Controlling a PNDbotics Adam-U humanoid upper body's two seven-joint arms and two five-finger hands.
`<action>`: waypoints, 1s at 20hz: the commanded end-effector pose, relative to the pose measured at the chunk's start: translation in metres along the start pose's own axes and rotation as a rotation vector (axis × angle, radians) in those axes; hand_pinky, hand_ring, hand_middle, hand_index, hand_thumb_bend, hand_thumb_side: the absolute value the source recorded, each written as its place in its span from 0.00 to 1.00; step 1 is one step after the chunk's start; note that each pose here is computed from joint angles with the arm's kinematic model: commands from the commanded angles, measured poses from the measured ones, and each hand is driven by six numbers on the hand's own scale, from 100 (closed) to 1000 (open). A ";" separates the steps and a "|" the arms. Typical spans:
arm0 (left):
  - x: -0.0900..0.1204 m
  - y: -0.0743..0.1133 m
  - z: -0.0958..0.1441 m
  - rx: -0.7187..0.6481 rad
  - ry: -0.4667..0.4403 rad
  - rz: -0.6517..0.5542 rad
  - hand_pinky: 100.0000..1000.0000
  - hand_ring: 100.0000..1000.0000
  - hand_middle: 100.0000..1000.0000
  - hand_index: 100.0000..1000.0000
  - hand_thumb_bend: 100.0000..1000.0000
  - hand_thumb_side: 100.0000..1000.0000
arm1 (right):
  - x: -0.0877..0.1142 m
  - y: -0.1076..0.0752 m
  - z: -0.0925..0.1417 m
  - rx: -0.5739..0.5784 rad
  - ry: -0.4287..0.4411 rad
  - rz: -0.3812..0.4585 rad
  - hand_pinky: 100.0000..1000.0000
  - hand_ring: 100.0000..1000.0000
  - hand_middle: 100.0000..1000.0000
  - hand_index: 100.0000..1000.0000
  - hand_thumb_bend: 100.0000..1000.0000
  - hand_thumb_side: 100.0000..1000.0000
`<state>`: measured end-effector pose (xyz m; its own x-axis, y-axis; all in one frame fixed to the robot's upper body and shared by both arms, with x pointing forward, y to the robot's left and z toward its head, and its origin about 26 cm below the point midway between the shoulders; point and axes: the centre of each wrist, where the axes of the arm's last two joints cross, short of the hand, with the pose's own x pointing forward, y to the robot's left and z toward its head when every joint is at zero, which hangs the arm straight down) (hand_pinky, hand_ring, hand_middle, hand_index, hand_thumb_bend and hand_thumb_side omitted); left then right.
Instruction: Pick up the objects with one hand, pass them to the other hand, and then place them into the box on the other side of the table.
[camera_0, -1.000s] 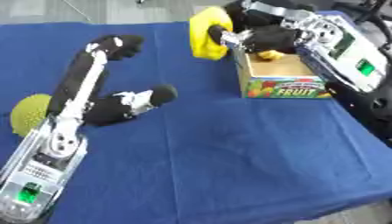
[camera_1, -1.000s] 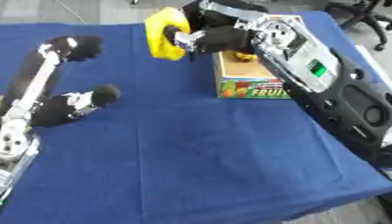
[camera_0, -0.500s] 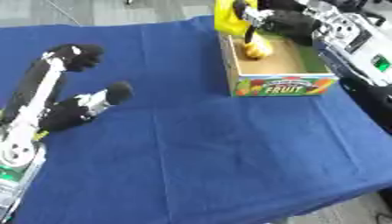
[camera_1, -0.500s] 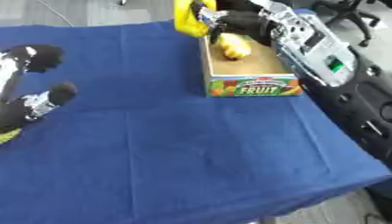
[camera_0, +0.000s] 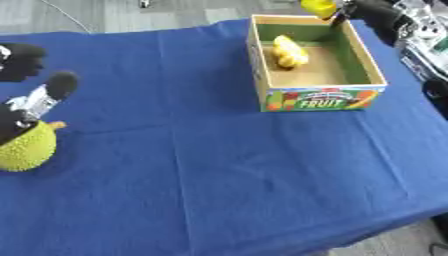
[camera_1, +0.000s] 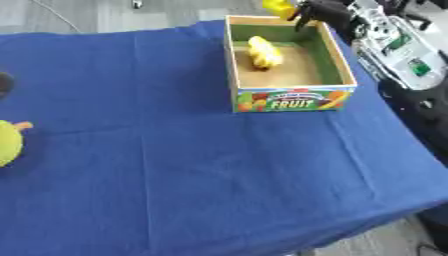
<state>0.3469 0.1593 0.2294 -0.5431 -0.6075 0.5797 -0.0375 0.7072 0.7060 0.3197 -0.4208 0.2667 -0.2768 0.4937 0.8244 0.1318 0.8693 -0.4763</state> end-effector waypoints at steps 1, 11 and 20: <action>0.006 0.025 0.004 0.086 -0.020 -0.008 0.74 0.66 0.59 0.75 0.75 0.90 | 0.004 -0.028 0.001 -0.068 0.006 0.054 0.38 0.49 0.36 0.49 0.00 0.35; 0.002 0.045 0.016 0.236 0.014 0.006 0.72 0.64 0.57 0.74 0.72 0.93 | -0.020 -0.066 0.011 -0.189 0.091 0.097 0.38 0.49 0.36 0.49 0.00 0.34; 0.001 0.046 0.019 0.269 0.020 0.013 0.72 0.64 0.57 0.74 0.72 0.93 | -0.032 -0.073 0.015 -0.219 0.112 0.125 0.39 0.49 0.36 0.49 0.00 0.32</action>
<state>0.3322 0.1929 0.2450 -0.5125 -0.5922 0.6218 -0.2212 0.7908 0.5708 0.3090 -0.4946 0.2496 -0.1265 0.5407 0.8317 0.3357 0.8123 -0.4770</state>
